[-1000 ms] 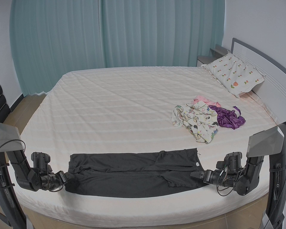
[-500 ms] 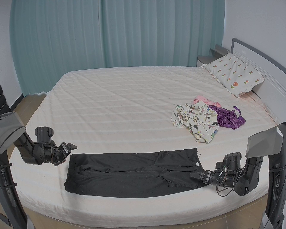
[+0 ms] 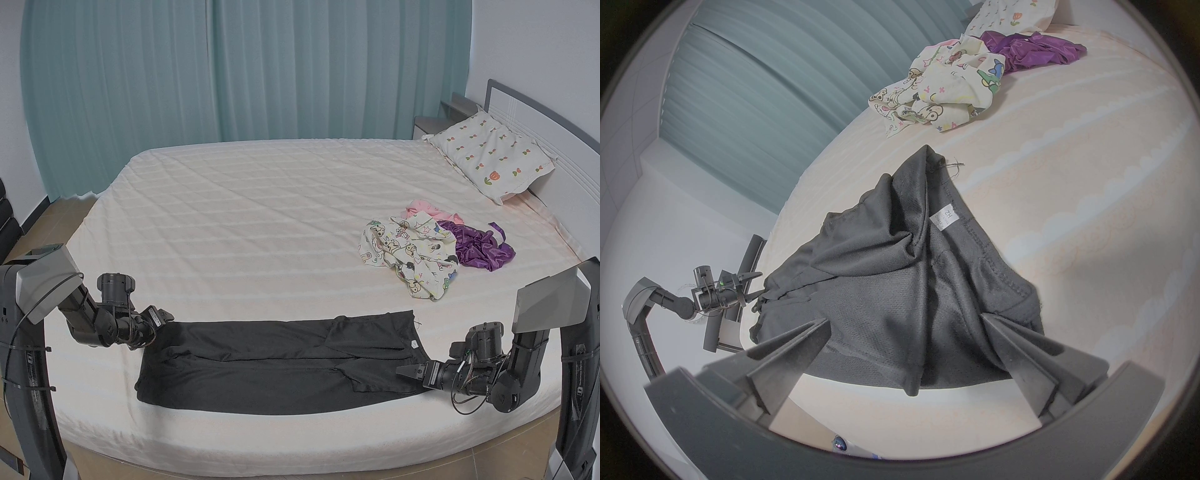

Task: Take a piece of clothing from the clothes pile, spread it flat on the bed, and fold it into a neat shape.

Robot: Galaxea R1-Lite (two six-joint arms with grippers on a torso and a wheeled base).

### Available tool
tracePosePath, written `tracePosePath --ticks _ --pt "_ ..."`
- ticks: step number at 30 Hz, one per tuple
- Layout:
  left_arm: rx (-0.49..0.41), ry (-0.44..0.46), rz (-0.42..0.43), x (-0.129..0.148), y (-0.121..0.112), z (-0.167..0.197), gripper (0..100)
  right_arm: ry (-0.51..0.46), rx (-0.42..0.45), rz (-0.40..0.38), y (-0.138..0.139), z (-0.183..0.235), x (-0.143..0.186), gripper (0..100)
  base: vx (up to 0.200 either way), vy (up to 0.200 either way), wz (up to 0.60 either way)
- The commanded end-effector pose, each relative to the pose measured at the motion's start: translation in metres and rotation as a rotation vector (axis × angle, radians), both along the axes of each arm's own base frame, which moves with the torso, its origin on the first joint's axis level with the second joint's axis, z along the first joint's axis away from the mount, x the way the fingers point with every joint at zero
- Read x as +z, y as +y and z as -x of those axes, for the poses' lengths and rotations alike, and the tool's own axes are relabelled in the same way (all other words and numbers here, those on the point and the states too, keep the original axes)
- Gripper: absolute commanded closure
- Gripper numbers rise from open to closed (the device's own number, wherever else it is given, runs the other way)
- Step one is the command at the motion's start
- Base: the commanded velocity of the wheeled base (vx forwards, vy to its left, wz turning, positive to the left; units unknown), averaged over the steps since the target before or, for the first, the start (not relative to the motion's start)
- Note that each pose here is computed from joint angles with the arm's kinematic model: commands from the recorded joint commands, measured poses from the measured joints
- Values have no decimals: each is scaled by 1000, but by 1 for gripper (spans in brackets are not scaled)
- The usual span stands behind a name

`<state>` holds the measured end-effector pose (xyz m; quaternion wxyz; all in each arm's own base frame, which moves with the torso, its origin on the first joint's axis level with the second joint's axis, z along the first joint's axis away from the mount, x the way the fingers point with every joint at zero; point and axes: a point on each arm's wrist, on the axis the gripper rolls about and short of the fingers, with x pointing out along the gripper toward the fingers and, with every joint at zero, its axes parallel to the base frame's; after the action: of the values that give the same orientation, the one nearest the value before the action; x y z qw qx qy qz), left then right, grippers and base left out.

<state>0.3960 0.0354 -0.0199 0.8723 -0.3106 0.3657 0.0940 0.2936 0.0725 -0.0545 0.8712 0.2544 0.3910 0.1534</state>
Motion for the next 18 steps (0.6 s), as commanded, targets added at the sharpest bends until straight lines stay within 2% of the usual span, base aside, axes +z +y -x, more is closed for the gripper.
tracePosePath --ticks 1,5,10,18 --pt "27 13 -27 -7 2 -2 100 1 3 1 1 0 -1 0 0 0 0" --pt "58 14 -36 -7 6 -2 100 3 5 1 1 1 -1 0 0 0 0" --pt "96 0 -2 -4 7 -5 100 3 5 1 1 0 -1 0 0 0 0" --pt "144 -100 22 -2 18 -12 100 5 5 3 1 1 -2 0 0 0 0"
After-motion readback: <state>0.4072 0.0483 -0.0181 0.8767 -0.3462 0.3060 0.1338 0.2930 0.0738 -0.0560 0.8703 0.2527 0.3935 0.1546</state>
